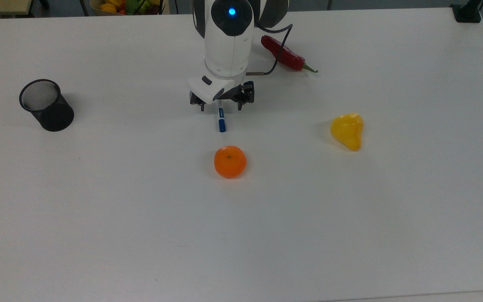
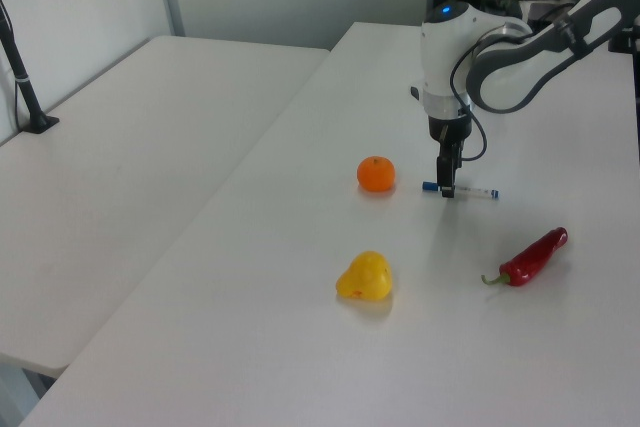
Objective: Place marker
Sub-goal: 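Close the gripper on the marker's middle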
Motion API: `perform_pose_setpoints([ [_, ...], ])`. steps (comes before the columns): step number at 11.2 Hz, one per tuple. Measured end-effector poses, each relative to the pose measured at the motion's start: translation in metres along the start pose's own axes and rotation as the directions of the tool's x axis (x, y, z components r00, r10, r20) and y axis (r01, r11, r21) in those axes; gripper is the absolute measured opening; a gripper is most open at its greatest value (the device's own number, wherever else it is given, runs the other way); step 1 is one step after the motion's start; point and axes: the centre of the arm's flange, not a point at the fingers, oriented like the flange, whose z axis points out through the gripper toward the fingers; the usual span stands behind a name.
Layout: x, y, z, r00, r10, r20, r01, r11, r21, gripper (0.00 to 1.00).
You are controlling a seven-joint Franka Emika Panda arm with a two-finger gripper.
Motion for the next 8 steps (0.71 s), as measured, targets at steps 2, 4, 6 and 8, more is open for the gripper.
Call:
perform_pose_setpoints([
  [2, 0.002, -0.0004, 0.0078, 1.0, 0.001, -0.002, -0.001, 1.0, -0.007, 0.99],
  [4, 0.0029, 0.0013, 0.0092, 1.0, 0.004, -0.005, -0.004, 1.0, -0.008, 0.89],
  [6, 0.0031, 0.0044, 0.0093, 1.0, 0.009, -0.005, -0.009, 1.0, -0.007, 0.68],
  [8, 0.0038, 0.0042, 0.007, 1.0, 0.011, -0.01, -0.011, 1.0, -0.007, 0.44],
])
